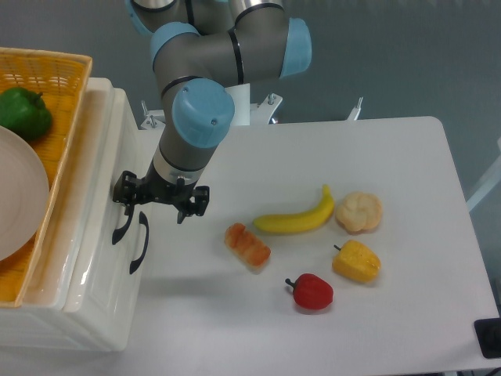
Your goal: Slide the top white drawer open
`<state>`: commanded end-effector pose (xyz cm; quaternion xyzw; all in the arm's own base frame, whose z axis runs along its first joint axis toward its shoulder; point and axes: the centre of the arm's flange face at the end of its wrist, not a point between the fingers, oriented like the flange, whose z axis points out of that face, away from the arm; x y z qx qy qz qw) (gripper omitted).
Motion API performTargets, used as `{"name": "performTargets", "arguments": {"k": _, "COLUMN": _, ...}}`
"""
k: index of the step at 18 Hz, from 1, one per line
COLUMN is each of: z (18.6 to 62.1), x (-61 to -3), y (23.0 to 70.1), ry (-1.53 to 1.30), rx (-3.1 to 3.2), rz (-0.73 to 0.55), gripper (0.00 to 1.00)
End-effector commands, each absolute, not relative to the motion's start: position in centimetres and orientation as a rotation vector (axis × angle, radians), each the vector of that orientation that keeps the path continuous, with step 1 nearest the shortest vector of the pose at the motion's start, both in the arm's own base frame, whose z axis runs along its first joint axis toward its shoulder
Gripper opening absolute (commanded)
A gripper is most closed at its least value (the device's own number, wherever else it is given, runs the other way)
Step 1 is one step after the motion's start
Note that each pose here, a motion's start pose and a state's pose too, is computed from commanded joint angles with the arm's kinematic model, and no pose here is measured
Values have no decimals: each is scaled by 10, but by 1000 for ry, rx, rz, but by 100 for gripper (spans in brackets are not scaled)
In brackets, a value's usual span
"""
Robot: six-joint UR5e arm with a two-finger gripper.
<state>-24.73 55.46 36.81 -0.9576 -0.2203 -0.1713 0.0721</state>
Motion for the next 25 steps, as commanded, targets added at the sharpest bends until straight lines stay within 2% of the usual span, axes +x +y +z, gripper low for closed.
{"name": "performTargets", "arguments": {"k": 17, "z": 369, "x": -258, "y": 551, "ry": -610, "rx": -2898, "rz": -459, "gripper": 100}}
{"name": "performTargets", "arguments": {"k": 25, "z": 370, "x": -283, "y": 539, "ry": -636, "rx": -2881, "rz": -448, "gripper": 100}}
